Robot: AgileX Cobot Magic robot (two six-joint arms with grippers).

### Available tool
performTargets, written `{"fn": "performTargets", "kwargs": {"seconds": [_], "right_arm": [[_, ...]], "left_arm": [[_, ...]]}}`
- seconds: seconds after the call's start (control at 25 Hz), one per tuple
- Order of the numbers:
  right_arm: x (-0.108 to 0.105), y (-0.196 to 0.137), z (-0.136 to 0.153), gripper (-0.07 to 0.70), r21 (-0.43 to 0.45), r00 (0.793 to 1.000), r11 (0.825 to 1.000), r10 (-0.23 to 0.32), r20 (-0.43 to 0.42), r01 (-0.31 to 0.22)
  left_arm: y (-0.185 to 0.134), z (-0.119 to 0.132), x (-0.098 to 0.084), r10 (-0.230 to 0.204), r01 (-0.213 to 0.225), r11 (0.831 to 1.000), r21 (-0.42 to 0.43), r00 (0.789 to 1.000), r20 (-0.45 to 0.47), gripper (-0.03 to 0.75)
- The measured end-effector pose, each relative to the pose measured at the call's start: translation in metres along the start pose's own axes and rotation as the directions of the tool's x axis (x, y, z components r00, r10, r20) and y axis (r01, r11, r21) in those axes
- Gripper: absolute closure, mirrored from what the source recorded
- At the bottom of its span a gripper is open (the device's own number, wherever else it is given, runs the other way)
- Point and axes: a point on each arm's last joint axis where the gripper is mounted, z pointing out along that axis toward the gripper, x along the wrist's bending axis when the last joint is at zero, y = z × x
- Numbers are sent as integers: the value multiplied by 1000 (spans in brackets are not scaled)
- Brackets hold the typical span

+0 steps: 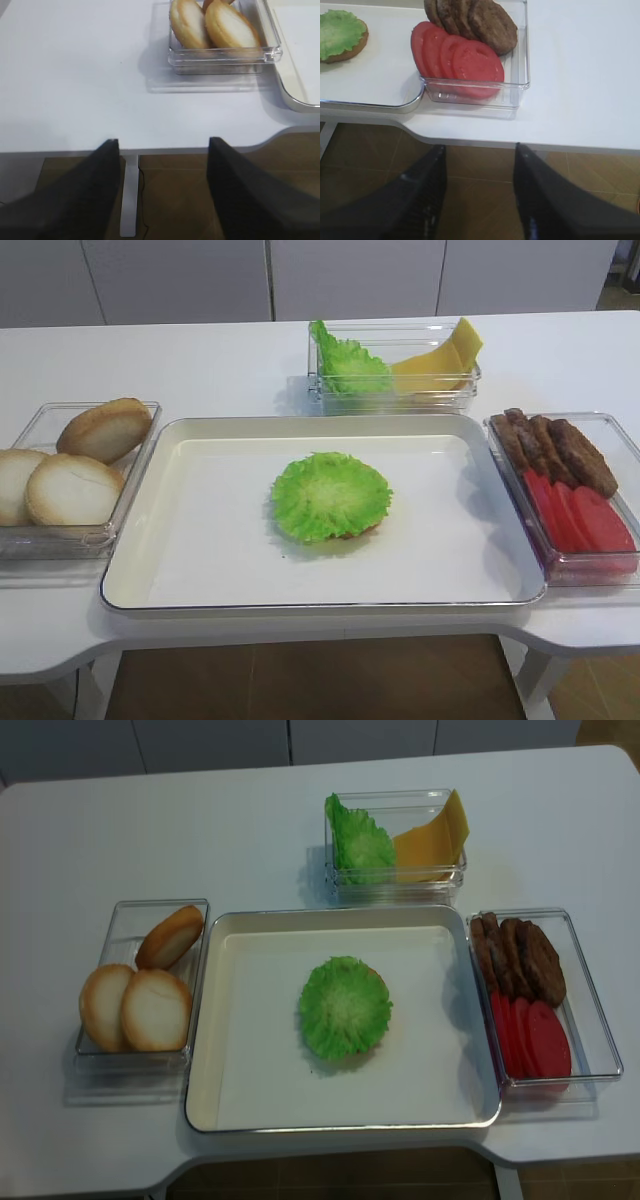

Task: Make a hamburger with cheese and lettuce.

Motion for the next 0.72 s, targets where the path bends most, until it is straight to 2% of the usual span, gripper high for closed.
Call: {"fn": "performTargets", "kwargs": {"seconds": [0.72], "right_arm": [[0,0,0,277,1,1000,1000,0,1,0]], "left_arm": [[0,0,0,0,0,1000,0,1000,0,300]]}}
